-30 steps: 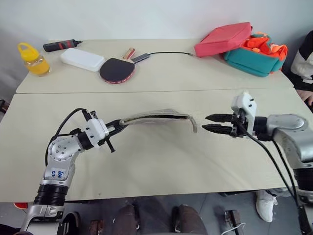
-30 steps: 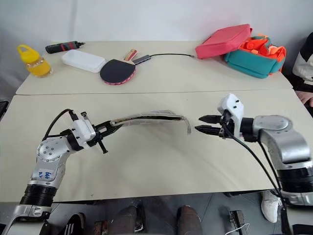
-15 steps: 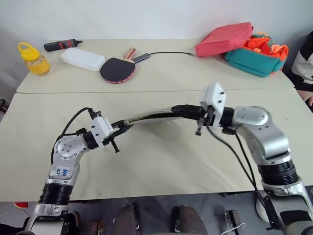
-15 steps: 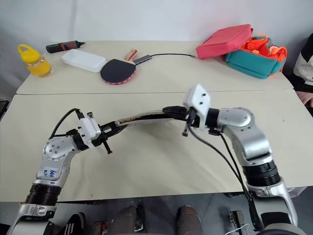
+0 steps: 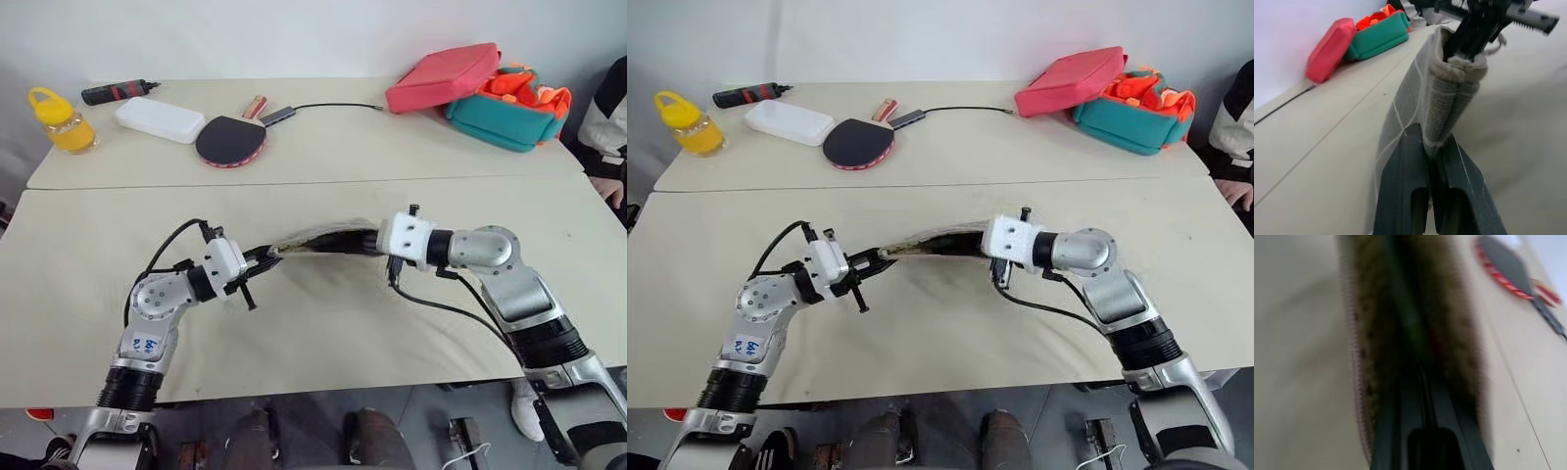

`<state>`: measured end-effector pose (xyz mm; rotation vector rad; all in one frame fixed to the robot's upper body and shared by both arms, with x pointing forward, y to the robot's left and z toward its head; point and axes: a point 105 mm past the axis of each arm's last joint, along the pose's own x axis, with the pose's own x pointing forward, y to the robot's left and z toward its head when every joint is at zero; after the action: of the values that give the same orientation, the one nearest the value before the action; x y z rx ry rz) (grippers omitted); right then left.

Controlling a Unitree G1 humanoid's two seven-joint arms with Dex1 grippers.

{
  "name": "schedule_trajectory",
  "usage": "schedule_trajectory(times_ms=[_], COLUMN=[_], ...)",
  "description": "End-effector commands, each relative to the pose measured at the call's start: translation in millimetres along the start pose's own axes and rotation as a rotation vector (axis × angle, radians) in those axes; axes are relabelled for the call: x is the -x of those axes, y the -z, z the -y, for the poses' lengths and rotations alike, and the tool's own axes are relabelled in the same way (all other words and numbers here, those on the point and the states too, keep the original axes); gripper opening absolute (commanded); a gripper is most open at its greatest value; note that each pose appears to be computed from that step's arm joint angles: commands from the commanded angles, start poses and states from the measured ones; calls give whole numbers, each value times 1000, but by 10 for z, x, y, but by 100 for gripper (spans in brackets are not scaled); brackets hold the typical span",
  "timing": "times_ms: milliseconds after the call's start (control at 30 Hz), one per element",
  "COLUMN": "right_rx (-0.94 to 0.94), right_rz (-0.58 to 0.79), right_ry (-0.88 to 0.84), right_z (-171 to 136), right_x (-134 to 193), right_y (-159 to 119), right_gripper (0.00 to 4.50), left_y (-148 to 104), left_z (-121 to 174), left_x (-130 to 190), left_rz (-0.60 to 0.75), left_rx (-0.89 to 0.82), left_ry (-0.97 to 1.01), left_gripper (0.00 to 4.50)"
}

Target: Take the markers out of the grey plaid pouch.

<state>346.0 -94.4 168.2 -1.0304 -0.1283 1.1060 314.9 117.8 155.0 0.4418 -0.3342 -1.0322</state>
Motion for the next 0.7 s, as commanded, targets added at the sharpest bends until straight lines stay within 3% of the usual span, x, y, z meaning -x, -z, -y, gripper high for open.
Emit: schedule_trajectory(times_ms=[33, 367, 533, 700], right_rx=[119, 148, 83, 86], right_rz=[7, 24, 118, 97], right_ry=[-1, 22, 12, -37], right_z=[101, 232, 249, 184], right_x=[23, 55, 63, 115], right_y=[-110, -219, -418, -376], right_gripper=[101, 438, 447, 317], left_y=[-217, -283, -292, -323], left_z=[39, 9, 42, 63], left_x=[-118, -109, -125, -145], left_rz=[82, 121, 128, 147], left_rx=[0, 178, 314, 374], left_ry=[27, 21, 59, 69], left_gripper=[0, 0, 0, 0])
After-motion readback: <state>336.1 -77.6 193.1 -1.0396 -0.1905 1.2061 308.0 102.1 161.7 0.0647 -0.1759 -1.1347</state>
